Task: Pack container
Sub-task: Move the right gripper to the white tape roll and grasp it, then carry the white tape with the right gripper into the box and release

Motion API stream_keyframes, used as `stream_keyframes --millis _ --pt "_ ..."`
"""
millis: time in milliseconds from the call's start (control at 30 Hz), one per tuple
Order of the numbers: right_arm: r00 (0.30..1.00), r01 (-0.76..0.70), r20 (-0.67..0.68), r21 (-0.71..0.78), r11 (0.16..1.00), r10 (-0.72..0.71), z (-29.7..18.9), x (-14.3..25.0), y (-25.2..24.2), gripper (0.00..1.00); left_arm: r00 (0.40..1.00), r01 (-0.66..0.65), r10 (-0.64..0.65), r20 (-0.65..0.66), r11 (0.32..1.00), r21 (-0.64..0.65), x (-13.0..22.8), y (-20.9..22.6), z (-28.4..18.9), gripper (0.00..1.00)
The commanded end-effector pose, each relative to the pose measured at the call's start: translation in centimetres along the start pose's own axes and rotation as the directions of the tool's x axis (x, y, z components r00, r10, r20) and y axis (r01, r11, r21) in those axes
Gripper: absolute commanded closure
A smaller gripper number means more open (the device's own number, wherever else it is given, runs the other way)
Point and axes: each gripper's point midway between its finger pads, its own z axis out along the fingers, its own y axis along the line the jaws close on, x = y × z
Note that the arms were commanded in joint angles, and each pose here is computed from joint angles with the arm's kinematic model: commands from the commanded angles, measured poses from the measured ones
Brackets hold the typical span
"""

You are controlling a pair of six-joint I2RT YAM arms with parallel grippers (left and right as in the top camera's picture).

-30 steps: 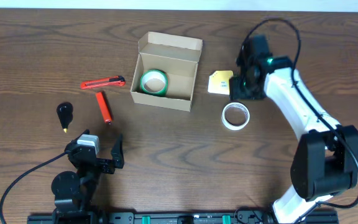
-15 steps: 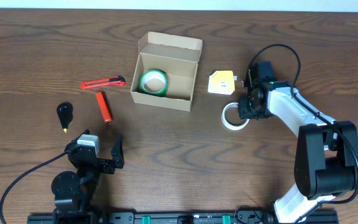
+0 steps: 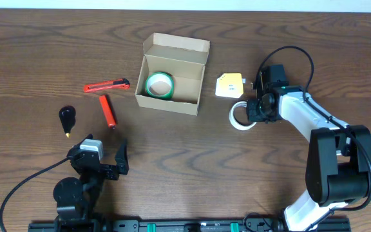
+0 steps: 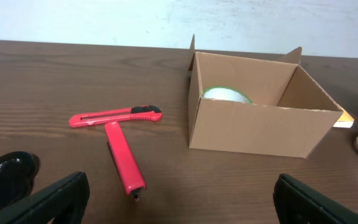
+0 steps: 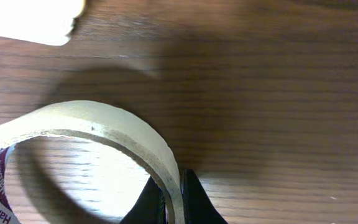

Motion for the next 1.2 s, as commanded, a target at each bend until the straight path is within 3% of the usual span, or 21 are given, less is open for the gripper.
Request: stream_keyframes --millis 0,333,500,833,1167 --pt "0.999 0.011 0.053 -0.094 0.996 -0.006 -1.8 -2.6 1.8 0.99 1.0 -0.009 0.009 -0.022 1.0 -0.011 1.1 0.3 0.3 0.05" --pt "0.963 0.076 0.268 -0.208 0.975 -0.018 -15.2 -10.6 9.9 0.99 1.0 -0.01 0.009 -0.022 1.0 -0.011 1.1 0.3 0.3 0.05" --pt "0.918 0.148 0.392 -0.216 0.965 -0.053 -19.7 -12.1 16.1 0.99 1.0 -0.009 0.009 -0.022 1.0 -0.01 1.1 0.3 0.3 0.05" --pt "0.899 0.223 0.422 -0.206 0.953 -0.119 -14.6 -11.9 24.6 0.99 1.0 -0.009 0.009 -0.022 1.0 -0.01 1.1 0.3 0.3 0.05" --pt "0.913 0.261 0.363 -0.166 0.951 -0.187 -8.5 -11.8 25.5 0.99 1.0 -0.009 0.009 -0.022 1.0 -0.01 1.1 0.3 0.3 0.05"
